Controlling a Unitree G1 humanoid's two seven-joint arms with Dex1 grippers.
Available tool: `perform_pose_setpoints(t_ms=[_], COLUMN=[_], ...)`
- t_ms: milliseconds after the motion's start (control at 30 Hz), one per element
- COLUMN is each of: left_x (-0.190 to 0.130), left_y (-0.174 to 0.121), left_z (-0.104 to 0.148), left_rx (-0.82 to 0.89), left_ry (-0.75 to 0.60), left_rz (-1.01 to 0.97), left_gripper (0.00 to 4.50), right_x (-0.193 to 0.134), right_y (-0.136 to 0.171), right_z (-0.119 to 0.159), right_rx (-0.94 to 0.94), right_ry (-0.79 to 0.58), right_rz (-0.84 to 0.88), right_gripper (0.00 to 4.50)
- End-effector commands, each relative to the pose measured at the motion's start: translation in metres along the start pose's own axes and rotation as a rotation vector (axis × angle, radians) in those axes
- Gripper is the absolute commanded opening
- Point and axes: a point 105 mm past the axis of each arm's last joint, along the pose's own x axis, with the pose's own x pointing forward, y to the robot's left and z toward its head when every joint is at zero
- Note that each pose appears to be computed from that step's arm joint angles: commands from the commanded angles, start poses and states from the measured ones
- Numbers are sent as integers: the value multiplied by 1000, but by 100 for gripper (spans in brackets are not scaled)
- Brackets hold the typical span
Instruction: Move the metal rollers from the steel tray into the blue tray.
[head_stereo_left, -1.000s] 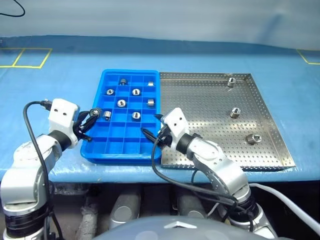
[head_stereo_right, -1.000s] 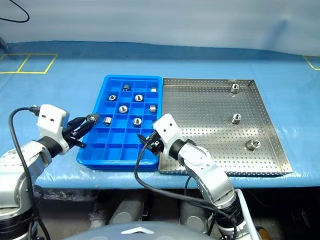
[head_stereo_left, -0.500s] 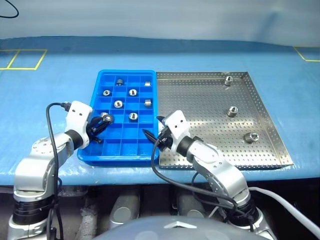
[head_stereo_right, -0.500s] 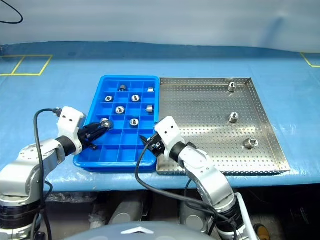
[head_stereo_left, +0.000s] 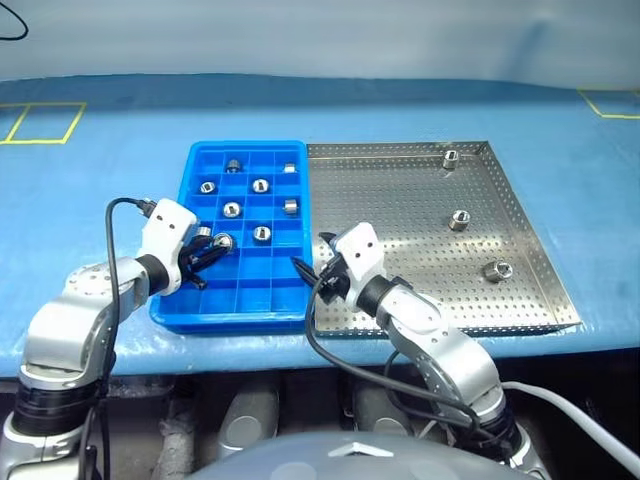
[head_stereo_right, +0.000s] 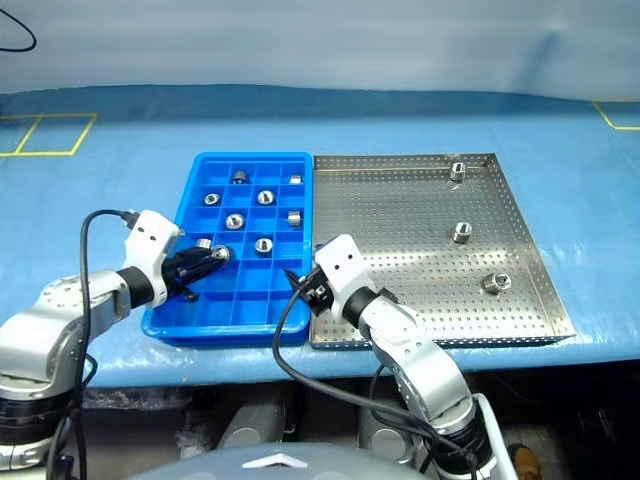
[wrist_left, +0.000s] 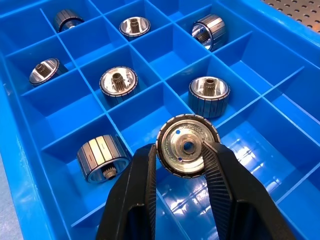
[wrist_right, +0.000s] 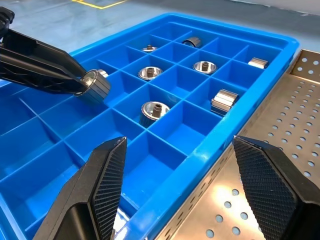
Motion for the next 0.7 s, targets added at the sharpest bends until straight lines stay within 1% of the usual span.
perform_pose_setpoints(t_ms=[33,267,433,567,600,700], left_x=[-8,-19,-22,-23,-23,-24], left_y=[-6,-14,-9,-8,-7,-5], left_z=[5,3,-1,-1,-1,-1], left_rx=[40,66,54,49,48,48], left_ry=[6,33,49,49,48,47], left_rz=[-36,-79,-41,-34,-30,-20], left_gripper=[128,128,128,239,279,378], right_x=[-5,-4,-3,-3,-3,-3], right_y=[-1,-1,1,1,1,1], right_z=[15,14,13,13,13,13], right_rx=[-18,-16,-15,-16,-16,-18], right_ry=[-59,-56,-52,-51,-51,-49], right_rz=[-13,-14,-6,-4,-3,-2], right_gripper=[360,360,360,360,360,360])
